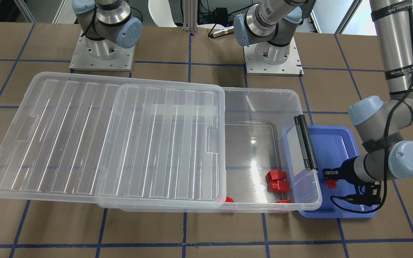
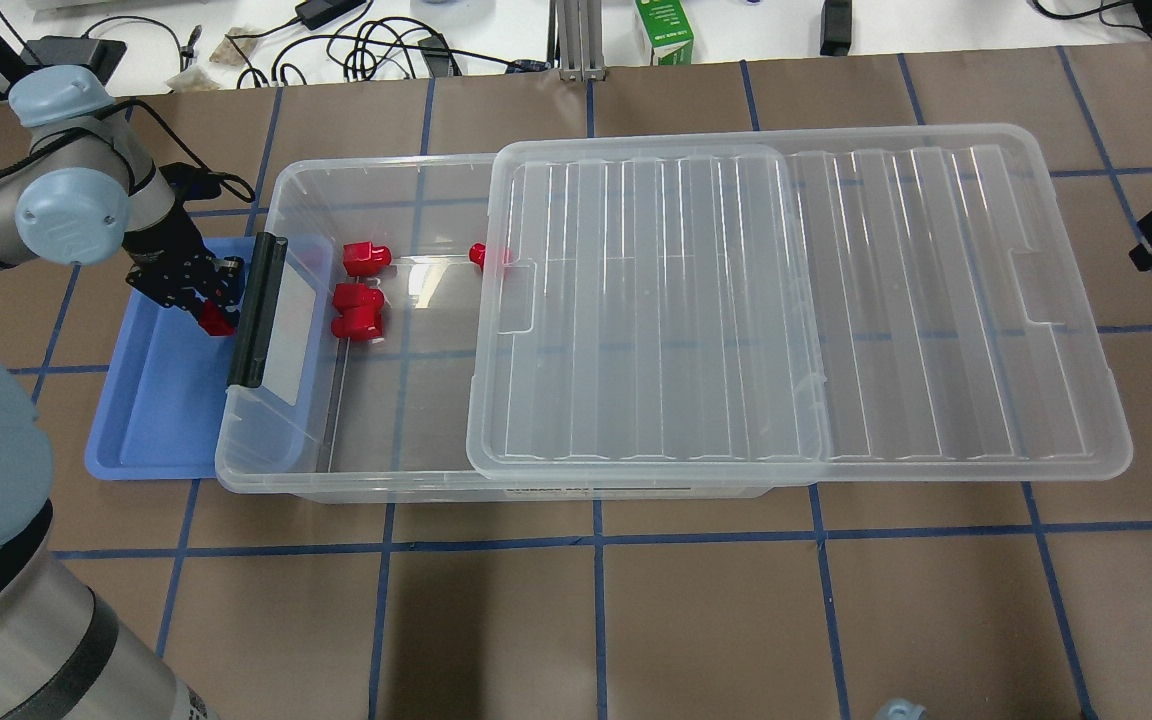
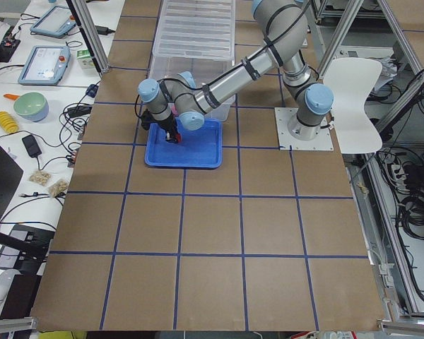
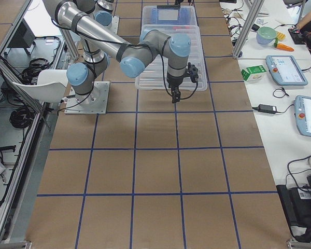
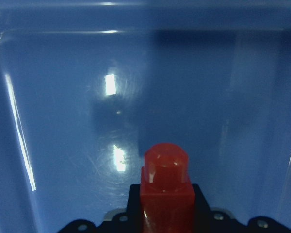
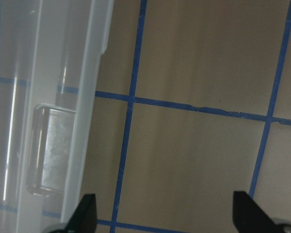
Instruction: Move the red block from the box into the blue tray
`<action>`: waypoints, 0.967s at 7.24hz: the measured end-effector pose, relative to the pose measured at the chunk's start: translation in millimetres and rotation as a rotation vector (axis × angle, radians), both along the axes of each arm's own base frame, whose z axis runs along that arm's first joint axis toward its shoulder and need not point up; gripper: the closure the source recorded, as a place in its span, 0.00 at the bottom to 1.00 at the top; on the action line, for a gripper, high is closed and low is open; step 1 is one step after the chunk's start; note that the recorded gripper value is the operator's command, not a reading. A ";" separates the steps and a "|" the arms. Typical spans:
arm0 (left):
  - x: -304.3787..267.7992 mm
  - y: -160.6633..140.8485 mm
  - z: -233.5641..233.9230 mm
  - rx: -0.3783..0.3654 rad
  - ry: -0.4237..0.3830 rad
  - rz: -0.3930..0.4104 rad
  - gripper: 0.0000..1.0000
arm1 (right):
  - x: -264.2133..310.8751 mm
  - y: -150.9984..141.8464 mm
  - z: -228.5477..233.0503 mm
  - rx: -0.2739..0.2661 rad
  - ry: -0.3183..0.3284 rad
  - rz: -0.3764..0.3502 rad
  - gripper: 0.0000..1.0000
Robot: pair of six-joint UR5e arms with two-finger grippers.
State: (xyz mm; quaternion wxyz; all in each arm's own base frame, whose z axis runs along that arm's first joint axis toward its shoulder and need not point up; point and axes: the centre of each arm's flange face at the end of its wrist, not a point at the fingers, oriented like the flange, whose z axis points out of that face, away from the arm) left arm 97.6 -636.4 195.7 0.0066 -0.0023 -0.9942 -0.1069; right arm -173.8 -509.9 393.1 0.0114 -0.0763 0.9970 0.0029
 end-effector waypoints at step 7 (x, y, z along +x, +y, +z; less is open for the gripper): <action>2.3 0.6 -10.1 0.021 -0.018 -0.008 0.00 | 12.2 16.9 -45.7 0.038 -0.023 -0.082 0.00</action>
